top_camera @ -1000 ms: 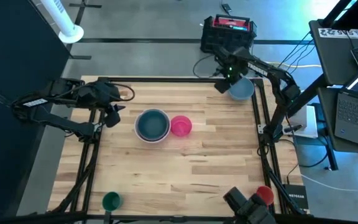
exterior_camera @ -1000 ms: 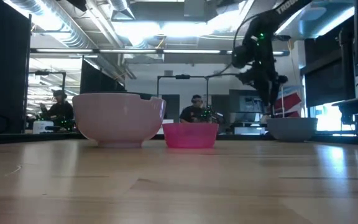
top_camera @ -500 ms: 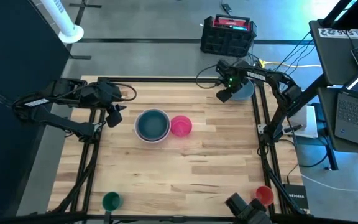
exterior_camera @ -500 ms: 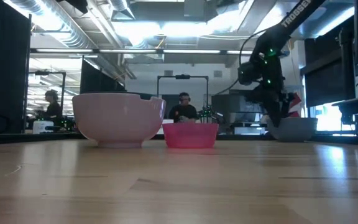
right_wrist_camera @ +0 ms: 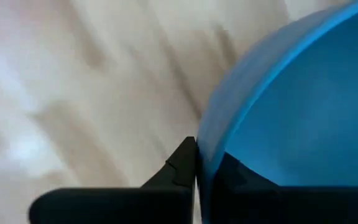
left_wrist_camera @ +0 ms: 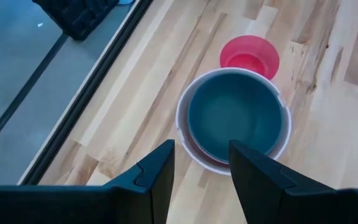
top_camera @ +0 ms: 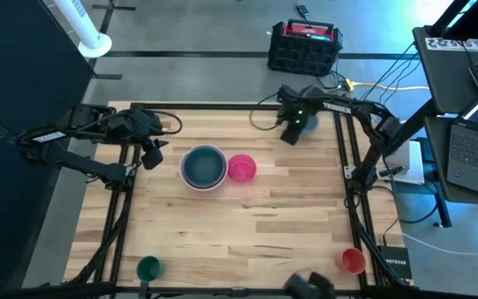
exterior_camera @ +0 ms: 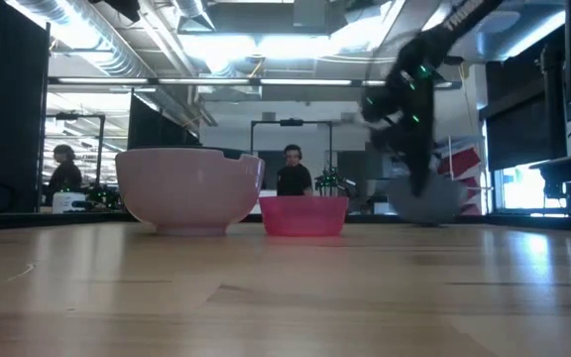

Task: Nest bowls inside each other
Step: Stack the blue bowl on top of the dark blue bowl

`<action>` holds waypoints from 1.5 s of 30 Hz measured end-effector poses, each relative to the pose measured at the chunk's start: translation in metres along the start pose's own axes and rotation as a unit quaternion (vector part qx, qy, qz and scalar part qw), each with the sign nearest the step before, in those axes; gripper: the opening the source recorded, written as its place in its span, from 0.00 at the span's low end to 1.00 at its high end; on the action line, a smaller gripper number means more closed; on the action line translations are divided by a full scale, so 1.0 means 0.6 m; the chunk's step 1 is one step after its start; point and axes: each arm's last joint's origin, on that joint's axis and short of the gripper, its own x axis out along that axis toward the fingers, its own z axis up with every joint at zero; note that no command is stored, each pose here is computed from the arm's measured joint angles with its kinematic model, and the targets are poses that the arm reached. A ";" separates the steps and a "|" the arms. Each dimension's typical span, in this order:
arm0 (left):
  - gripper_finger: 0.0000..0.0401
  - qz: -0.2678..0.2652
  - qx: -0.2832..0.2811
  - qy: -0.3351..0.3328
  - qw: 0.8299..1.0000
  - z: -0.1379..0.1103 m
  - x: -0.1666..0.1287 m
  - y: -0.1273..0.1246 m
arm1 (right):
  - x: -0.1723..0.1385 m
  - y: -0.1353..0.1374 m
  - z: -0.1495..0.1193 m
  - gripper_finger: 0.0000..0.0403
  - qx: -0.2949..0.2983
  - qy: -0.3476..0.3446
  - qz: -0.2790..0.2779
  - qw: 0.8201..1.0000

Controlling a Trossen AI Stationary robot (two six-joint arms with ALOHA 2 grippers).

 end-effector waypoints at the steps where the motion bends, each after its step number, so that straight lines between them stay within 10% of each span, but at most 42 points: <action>1: 0.33 0.001 -0.001 0.000 1.000 0.000 0.000 0.001 | -0.010 0.016 0.016 0.00 -0.018 -0.015 0.001 1.000; 17: 0.33 0.016 -0.008 0.003 1.000 0.002 0.003 0.011 | -0.157 0.311 0.174 0.00 -0.279 -0.204 0.059 0.936; 26: 0.33 0.016 -0.011 0.006 1.000 0.001 0.003 0.011 | -0.143 0.379 0.237 0.00 -0.306 -0.225 0.072 0.922; 45: 0.33 0.024 0.006 0.037 0.999 -0.010 0.003 0.013 | -0.080 0.489 0.229 0.00 -0.324 -0.222 0.074 0.917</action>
